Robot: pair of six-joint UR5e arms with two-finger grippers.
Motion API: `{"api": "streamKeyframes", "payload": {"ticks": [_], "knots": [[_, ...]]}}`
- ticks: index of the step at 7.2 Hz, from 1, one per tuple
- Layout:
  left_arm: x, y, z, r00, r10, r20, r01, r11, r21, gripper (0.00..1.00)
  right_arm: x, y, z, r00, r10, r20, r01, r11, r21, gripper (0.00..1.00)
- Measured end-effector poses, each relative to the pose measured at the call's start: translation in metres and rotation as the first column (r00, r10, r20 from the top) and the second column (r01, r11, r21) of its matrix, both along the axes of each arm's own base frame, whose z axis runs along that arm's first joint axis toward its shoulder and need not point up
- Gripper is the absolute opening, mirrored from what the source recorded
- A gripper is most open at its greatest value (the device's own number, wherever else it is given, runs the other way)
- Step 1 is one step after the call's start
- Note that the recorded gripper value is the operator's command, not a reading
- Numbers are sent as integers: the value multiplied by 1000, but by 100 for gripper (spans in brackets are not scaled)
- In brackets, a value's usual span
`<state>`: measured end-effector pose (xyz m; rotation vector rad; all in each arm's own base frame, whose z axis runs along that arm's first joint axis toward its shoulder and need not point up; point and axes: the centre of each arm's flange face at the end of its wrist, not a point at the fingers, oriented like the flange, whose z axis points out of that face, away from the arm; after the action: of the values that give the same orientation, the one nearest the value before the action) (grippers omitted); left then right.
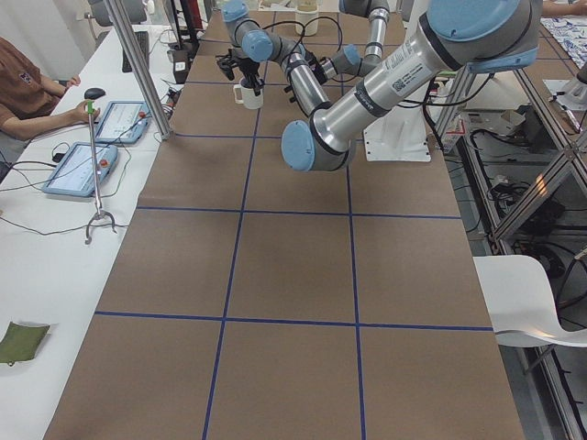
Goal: Left arm hands cup to right arm to dump lemon
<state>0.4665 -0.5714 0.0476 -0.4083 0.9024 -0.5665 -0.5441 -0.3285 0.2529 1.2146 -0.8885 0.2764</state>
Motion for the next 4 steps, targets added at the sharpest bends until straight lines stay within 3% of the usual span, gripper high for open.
{"api": "streamKeyframes", "payload": {"ticks": [4], "knots": [[29,26,-8,1000,-1,29,1,1000,-27,0,-3,-9,-7,996,92,-14,-92,996,16,98]]}}
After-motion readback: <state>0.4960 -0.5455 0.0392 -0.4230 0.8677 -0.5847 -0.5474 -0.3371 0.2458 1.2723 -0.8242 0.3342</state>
